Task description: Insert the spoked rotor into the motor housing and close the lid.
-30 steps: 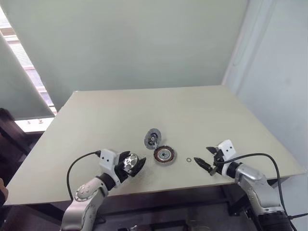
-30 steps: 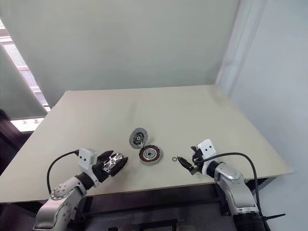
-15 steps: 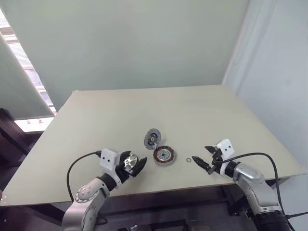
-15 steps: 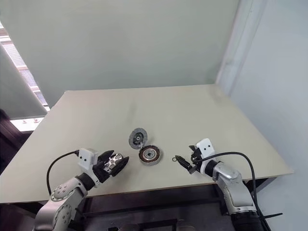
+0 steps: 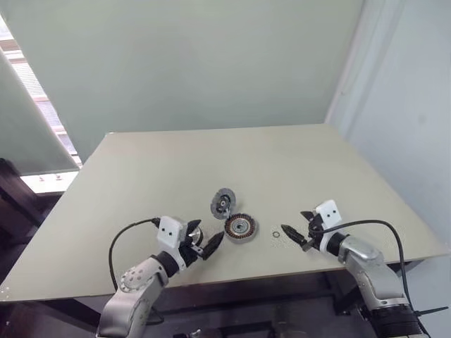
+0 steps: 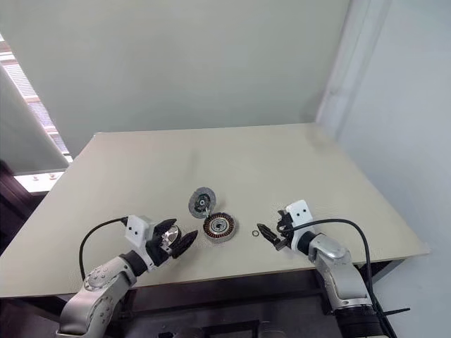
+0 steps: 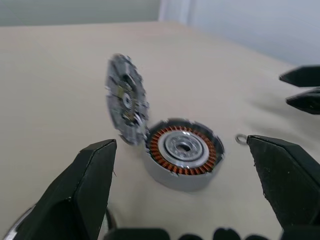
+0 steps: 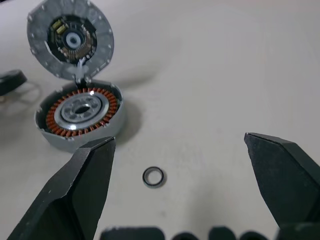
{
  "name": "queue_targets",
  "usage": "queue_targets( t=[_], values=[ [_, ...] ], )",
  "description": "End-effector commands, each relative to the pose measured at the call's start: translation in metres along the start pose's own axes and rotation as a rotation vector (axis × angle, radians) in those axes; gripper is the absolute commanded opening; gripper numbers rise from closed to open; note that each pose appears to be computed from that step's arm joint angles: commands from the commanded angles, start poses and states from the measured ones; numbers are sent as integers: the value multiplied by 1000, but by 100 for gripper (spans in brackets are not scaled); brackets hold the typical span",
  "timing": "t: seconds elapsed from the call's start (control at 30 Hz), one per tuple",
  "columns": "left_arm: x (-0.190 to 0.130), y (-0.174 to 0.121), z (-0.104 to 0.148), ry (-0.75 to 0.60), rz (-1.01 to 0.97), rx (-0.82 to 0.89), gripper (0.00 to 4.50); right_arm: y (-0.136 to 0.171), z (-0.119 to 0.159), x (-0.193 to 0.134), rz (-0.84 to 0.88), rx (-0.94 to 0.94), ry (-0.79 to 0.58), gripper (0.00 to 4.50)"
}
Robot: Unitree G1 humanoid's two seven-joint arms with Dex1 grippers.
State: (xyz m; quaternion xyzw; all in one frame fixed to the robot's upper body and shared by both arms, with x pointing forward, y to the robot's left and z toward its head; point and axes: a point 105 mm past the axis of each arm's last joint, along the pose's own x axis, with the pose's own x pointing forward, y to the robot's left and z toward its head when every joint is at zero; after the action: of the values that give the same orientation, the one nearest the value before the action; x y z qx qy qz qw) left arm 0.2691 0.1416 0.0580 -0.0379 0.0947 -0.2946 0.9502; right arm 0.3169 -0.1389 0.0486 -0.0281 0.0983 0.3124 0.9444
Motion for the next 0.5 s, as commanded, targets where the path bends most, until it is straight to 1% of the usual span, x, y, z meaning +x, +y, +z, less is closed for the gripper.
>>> queue_targets(
  t=[0.03,0.2,0.5],
  values=[
    [0,-1,5,-25,-15,49,447,1,3,6,-29,-9,-24,450],
    [3,-4,2,-20,-36,71,447,4,-11,13,-31,-4,15,450],
    [6,-8,-7,14,-75,103,447,9,-24,23,-27,25,49,450]
  ],
)
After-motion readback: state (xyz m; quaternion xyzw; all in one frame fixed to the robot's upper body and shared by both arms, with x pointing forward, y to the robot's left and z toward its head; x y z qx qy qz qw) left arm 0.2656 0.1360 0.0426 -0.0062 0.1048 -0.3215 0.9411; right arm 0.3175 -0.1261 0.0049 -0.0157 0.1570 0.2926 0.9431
